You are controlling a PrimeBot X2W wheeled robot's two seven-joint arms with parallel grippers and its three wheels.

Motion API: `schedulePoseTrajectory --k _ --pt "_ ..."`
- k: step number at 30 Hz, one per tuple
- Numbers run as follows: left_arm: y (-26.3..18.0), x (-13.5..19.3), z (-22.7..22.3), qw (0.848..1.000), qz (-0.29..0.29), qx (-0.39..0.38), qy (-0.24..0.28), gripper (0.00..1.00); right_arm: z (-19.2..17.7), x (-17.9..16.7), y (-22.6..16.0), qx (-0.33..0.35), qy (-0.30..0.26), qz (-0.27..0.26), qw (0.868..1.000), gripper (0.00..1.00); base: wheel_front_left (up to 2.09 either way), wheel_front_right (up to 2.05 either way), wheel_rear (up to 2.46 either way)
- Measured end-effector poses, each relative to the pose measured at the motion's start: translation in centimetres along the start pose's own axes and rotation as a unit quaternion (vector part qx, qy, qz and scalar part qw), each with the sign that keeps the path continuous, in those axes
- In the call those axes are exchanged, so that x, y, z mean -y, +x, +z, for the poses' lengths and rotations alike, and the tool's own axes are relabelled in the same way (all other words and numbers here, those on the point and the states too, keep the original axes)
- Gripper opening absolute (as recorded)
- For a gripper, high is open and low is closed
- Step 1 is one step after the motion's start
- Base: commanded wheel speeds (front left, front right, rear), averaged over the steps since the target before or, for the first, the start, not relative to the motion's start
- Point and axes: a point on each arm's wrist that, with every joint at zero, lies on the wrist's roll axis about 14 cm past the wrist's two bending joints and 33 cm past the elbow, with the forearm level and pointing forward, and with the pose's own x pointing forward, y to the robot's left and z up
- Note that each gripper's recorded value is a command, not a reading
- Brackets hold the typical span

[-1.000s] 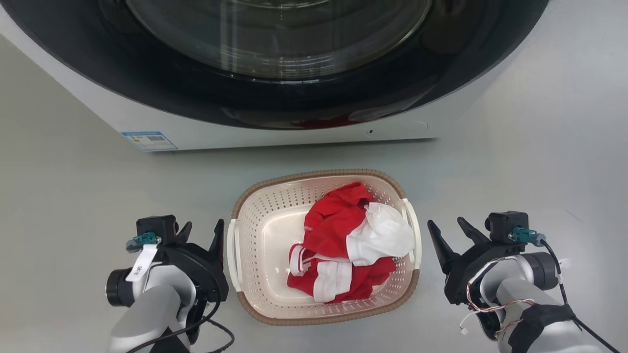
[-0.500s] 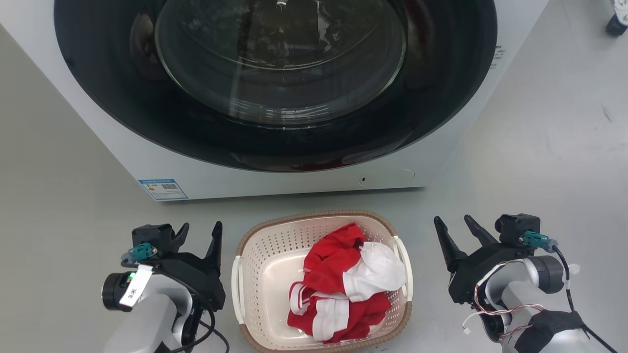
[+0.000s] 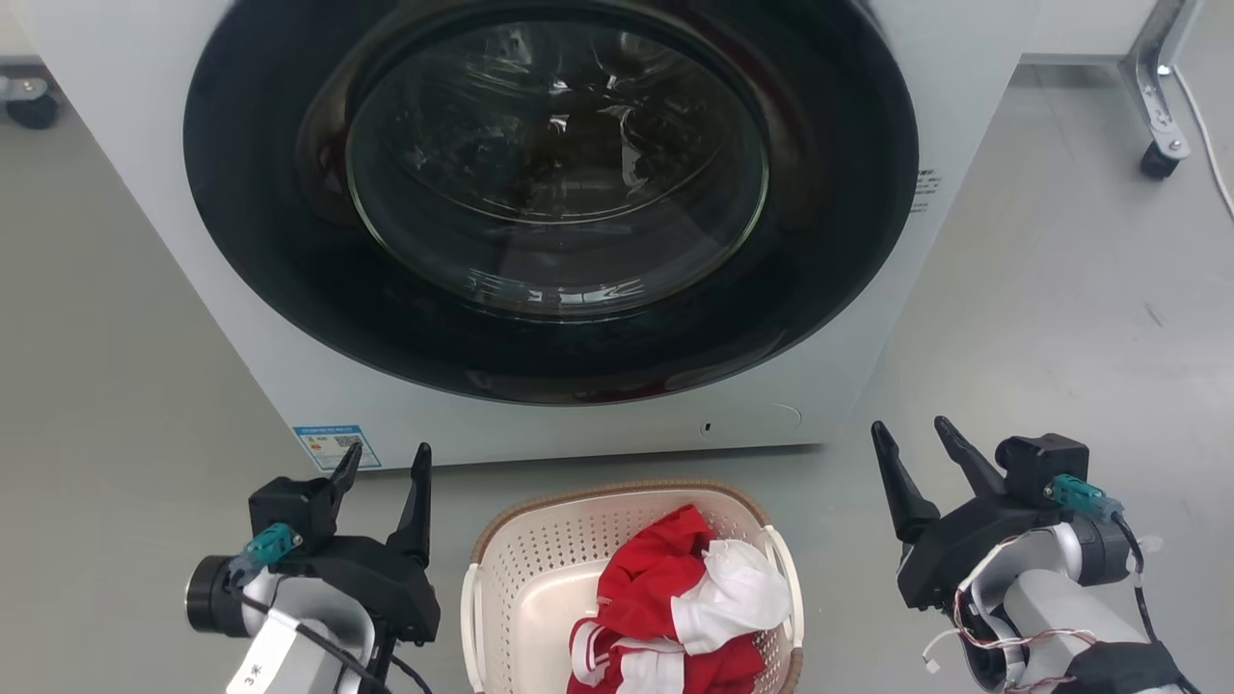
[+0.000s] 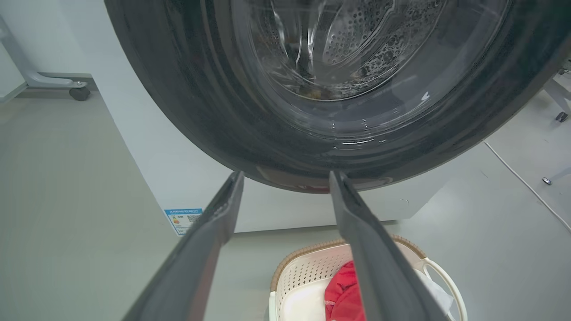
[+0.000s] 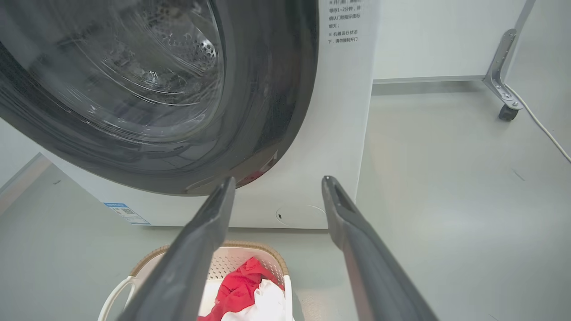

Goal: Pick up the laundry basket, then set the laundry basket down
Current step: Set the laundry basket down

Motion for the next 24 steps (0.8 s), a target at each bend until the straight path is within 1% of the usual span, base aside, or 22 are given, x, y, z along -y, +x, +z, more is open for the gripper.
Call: schedulePoseTrajectory --k 8,14,24 --pt "-2.9 1.1 3.0 0.998 -0.01 0.065 0.017 1.0 1.7 -0.6 -2.6 0.043 -0.017 -0.008 0.999 1.0 0.0 0.0 0.0" --pt "-5.7 1.2 4.0 0.995 -0.012 0.098 0.028 1.0 2.7 -1.4 -4.4 0.072 -0.021 -0.006 0.997 1.0 0.0 0.0 0.0" --pt "-8.7 1.8 5.3 0.991 -0.013 0.135 0.022 1.0 3.1 -1.2 -7.3 0.099 -0.015 -0.019 0.995 1.0 0.0 0.0 0.0"
